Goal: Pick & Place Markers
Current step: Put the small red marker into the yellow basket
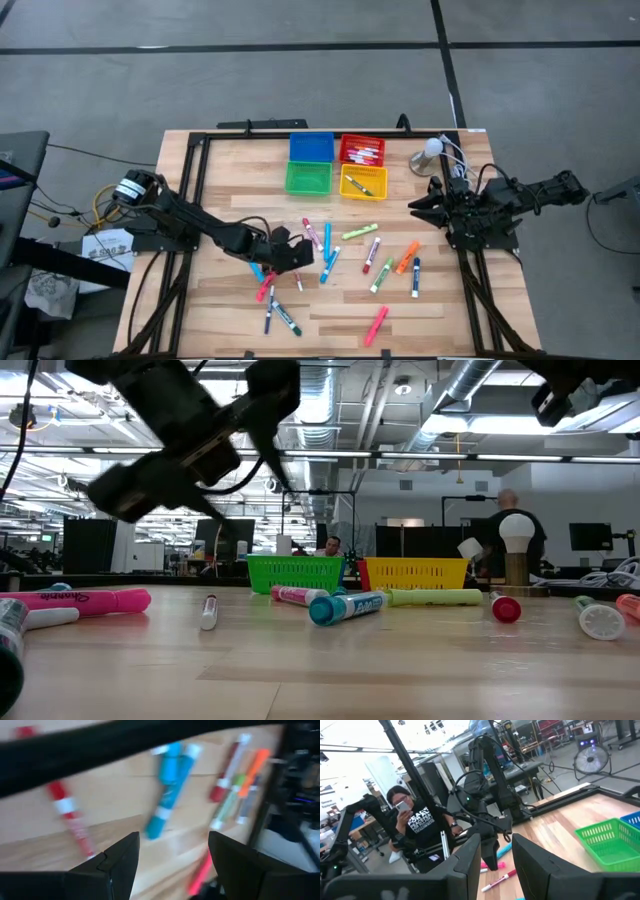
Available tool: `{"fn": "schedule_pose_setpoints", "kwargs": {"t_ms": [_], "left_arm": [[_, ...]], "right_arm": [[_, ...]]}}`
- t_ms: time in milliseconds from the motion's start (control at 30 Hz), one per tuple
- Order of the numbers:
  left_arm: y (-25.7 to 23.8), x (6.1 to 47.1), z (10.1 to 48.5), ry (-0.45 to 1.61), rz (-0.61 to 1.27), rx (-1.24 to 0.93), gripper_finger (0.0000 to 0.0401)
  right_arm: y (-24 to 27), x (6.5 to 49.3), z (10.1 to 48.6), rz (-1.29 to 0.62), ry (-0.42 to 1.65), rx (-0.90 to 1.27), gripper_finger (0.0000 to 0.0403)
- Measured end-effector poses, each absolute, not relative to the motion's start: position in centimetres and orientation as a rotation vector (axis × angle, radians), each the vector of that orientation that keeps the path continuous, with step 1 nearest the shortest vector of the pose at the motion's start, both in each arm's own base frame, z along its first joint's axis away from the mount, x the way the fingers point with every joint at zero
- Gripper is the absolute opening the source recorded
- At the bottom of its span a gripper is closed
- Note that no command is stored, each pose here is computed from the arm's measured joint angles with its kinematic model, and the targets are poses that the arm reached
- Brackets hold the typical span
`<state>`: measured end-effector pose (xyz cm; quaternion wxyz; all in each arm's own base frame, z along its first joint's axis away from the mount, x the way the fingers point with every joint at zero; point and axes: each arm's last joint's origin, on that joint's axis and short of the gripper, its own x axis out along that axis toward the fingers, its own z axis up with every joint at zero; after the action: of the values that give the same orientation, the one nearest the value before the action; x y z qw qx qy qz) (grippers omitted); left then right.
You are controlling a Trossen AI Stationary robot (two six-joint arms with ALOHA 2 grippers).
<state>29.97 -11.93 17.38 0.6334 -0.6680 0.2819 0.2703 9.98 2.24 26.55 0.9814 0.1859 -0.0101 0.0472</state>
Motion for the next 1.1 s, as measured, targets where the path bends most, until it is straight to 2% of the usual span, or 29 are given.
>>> {"fn": "schedule_pose_setpoints", "kwargs": {"t_ms": [133,900,1100], "left_arm": [[-12.1,28.9,16.6,0.736,0.734,-1.537,0.0237],[-10.7,29.3,16.2,0.772,0.825,-1.539,0.0237],[-10.9,29.8,14.9,0.81,0.85,-1.536,0.0237]], "right_arm": [[2.2,10.0,26.6,0.096,-0.021,0.361,0.0102],[2.2,10.0,26.3,0.09,0.006,0.32,0.0102],[2.2,10.0,26.3,0.09,0.005,0.308,0.0102]]}}
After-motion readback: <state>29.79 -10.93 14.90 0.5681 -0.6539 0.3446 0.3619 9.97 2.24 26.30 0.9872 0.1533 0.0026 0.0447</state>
